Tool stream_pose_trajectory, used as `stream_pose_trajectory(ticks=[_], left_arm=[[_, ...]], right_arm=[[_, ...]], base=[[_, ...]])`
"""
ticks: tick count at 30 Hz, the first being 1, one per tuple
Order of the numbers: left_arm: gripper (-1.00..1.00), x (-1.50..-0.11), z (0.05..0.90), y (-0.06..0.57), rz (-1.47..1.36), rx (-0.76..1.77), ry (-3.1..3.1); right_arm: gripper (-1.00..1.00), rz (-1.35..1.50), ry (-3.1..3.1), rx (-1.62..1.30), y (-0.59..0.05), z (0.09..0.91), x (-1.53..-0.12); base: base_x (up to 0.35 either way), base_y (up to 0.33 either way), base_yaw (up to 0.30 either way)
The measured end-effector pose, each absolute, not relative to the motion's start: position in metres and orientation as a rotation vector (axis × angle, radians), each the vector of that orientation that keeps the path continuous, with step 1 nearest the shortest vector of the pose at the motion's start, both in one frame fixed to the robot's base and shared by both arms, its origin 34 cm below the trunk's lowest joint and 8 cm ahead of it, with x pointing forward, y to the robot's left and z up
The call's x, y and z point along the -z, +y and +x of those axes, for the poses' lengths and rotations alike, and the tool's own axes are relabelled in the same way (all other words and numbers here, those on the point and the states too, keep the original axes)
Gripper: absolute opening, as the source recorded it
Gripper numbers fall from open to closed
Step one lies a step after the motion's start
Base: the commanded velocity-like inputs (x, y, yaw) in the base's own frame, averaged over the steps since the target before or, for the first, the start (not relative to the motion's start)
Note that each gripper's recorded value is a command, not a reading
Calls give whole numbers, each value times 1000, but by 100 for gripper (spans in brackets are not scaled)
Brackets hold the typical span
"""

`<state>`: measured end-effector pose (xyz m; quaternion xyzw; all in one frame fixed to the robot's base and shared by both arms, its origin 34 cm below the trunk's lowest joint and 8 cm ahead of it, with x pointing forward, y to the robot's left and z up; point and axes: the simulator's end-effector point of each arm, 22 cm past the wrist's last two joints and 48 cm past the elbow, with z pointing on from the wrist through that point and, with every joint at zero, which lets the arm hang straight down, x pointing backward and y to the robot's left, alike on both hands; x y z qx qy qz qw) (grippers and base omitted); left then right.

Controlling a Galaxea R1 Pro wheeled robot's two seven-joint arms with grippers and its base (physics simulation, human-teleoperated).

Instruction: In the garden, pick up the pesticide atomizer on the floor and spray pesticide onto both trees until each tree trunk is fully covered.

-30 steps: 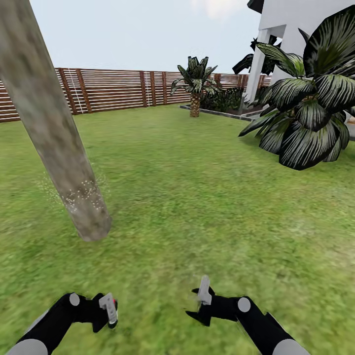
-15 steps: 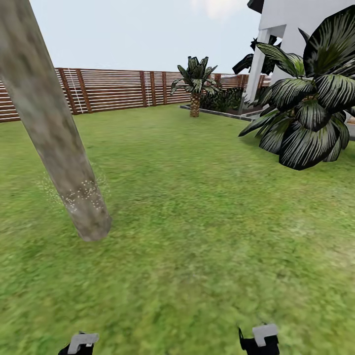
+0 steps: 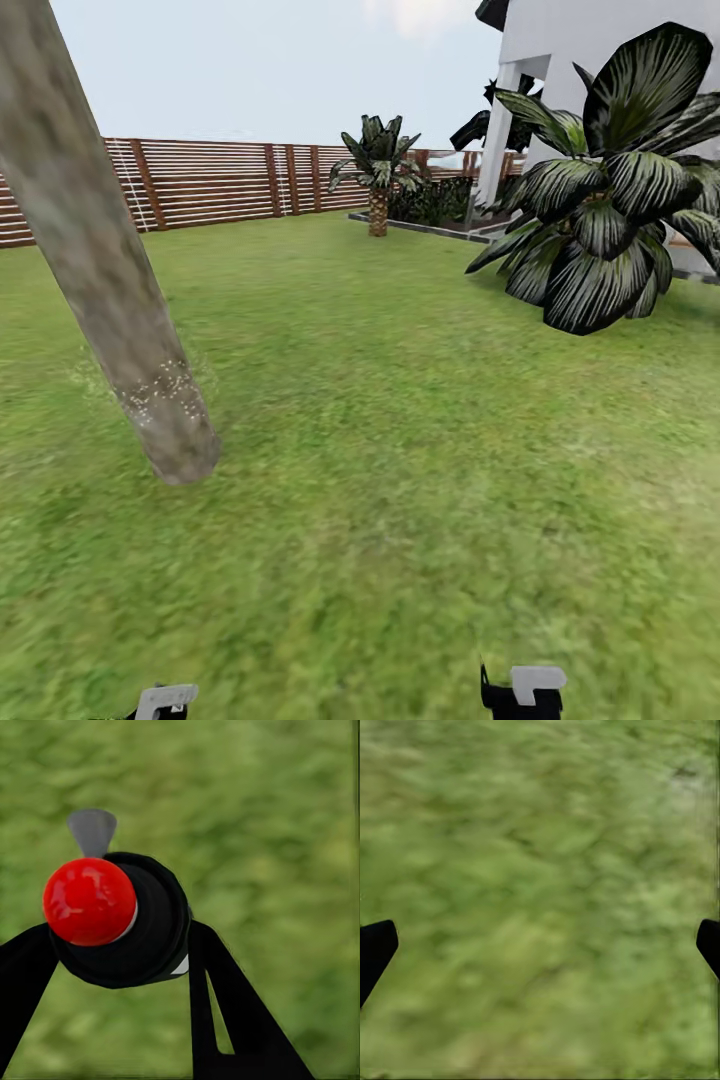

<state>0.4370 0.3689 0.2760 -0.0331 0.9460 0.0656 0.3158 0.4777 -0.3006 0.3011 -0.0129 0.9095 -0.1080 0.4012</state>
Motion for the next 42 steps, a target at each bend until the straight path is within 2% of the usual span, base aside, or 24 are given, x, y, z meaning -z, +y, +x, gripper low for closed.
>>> stream_pose_trajectory(ticks=[12, 33, 42], left_arm=[[-100, -277, 437, 376, -81, -186, 2491], [-100, -277, 439, 366, -59, -159, 2491], [-100, -276, 437, 366, -57, -159, 2495]], right_arm=[[100, -29, 2299, 274, -301, 478, -301], [100, -30, 2300, 274, -301, 477, -301], [100, -29, 2301, 274, -301, 477, -301]], base=[[-270, 196, -286], [-8, 2, -296], [-277, 141, -300]])
